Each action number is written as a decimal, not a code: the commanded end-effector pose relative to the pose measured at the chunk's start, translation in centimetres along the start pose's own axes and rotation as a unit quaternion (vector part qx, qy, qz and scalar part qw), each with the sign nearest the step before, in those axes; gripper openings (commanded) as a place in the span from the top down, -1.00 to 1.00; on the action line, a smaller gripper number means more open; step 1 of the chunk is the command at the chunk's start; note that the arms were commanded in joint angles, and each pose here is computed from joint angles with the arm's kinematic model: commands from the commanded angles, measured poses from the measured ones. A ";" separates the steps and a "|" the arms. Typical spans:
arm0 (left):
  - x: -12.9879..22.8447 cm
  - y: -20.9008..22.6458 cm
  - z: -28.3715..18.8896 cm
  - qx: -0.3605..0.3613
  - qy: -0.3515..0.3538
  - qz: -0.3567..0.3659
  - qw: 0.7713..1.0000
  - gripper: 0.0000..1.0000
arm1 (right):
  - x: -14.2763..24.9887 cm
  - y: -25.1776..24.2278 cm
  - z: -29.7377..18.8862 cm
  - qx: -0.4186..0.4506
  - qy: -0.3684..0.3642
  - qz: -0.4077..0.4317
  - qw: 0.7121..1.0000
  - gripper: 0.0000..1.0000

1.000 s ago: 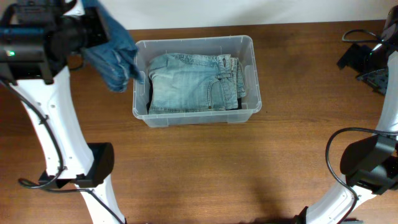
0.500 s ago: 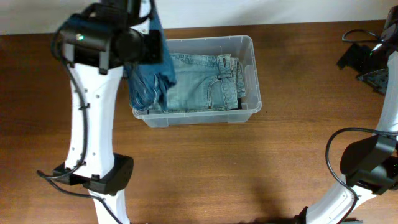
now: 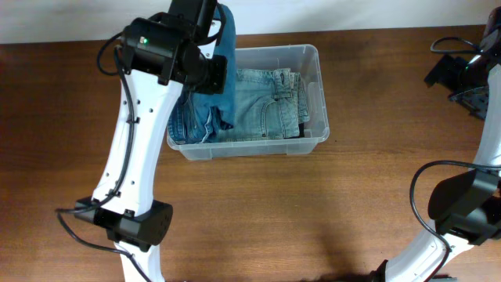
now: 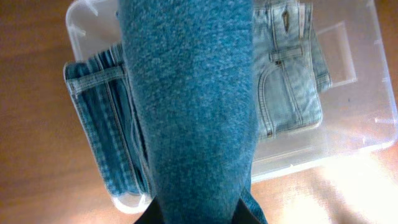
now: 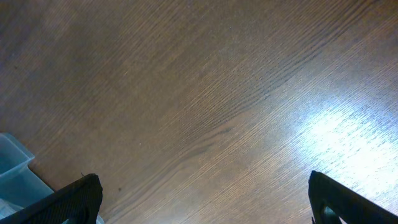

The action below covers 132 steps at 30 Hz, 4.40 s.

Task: Pack container
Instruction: 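Lift the dark-blue jeans and carry them over the container, then lower the dark-blue jeans into the container and press them down, then press the dark-blue jeans down toward the container's right side with the left gripper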

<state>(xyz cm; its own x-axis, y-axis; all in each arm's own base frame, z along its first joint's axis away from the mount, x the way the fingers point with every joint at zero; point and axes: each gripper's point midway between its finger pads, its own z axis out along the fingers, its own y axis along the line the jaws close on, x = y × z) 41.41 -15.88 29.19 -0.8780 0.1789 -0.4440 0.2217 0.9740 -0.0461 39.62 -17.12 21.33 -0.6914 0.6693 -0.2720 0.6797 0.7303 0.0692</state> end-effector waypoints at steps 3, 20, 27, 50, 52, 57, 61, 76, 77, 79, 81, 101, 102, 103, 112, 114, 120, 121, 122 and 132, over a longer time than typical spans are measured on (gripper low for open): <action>-1.2 0.1 0.3 0.001 -0.034 -0.009 0.999 0.98 | 0.2 0.0 0.3 0.001 0.005 0.000 1.000 -0.97; -2.9 -8.8 8.2 0.097 -0.045 0.045 0.993 -0.11 | 0.2 0.0 0.3 0.001 0.005 0.000 1.000 -0.97; -1.3 -11.9 12.5 0.103 -0.011 0.069 0.992 -0.15 | 0.2 0.0 0.3 0.001 0.005 0.000 1.000 -0.97; 4.1 -18.1 25.6 0.126 0.065 0.111 0.984 -0.11 | 0.2 0.0 0.3 0.001 0.005 0.000 1.000 -0.97; 3.3 -17.8 25.3 0.121 0.055 0.108 0.985 -0.11 | 0.2 0.0 0.3 0.001 0.005 0.000 1.000 -0.97; -0.4 -16.7 23.0 0.106 0.003 0.106 0.989 -0.11 | 0.2 0.0 0.3 0.001 0.005 0.000 1.000 -0.97; -4.2 -15.3 20.6 0.076 -0.056 0.094 0.991 -0.11 | 0.2 0.0 0.3 0.001 0.005 0.000 1.000 -0.97; -5.1 -15.1 26.1 0.060 -0.081 0.097 0.990 -0.04 | 0.2 0.0 0.3 0.001 0.005 0.000 1.000 -0.97; -4.6 -15.1 26.6 0.058 -0.073 0.098 0.991 -0.04 | 0.2 0.0 0.3 0.001 0.005 0.000 1.000 -0.97; -3.9 -14.9 27.5 0.055 -0.060 0.100 0.992 -0.03 | 0.2 0.0 0.3 0.001 0.005 0.000 1.000 -0.97; -3.6 -14.8 27.7 0.053 -0.055 0.100 0.992 -0.02 | 0.2 0.0 0.3 0.001 0.005 0.000 1.000 -0.97; 1.3 -11.4 29.9 -0.005 0.045 0.107 0.993 0.21 | 0.2 0.0 0.3 0.001 0.005 0.000 1.000 -0.97; 1.2 -11.4 29.8 -0.005 0.043 0.107 0.993 0.21 | 0.2 0.0 0.3 0.001 0.005 0.000 1.000 -0.97; 0.8 -11.5 29.4 -0.003 0.038 0.113 0.993 0.21 | 0.2 0.0 0.3 0.001 0.005 0.000 1.000 -0.97; -2.9 -13.0 17.8 0.054 -0.007 0.124 0.991 0.21 | 0.2 0.0 0.3 0.001 0.005 0.000 1.000 -0.97; -1.6 -13.2 16.4 0.071 0.020 0.125 0.989 0.21 | 0.2 0.0 0.3 0.001 0.005 0.000 1.000 -0.97; 3.6 -13.8 15.3 0.116 0.127 0.122 0.977 0.20 | 0.2 0.0 0.3 0.001 0.005 0.000 1.000 -0.97; 3.7 -14.0 15.2 0.122 0.130 0.121 0.976 0.20 | 0.2 0.0 0.3 0.001 0.005 0.000 1.000 -0.97; 4.1 -14.4 15.0 0.135 0.137 0.120 0.974 0.20 | 0.2 0.0 0.3 0.001 0.005 0.000 1.000 -0.97; 5.4 -16.7 14.7 0.149 0.148 0.139 0.968 0.21 | 0.2 0.0 0.3 0.001 0.005 0.000 1.000 -0.97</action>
<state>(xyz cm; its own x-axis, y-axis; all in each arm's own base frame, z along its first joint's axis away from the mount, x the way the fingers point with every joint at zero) 40.56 -31.76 12.44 -0.8668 0.4695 -0.1682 0.4968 0.8425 -0.2082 39.62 -17.12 21.32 -0.6917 0.6690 -0.2721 0.6794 0.7305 0.0691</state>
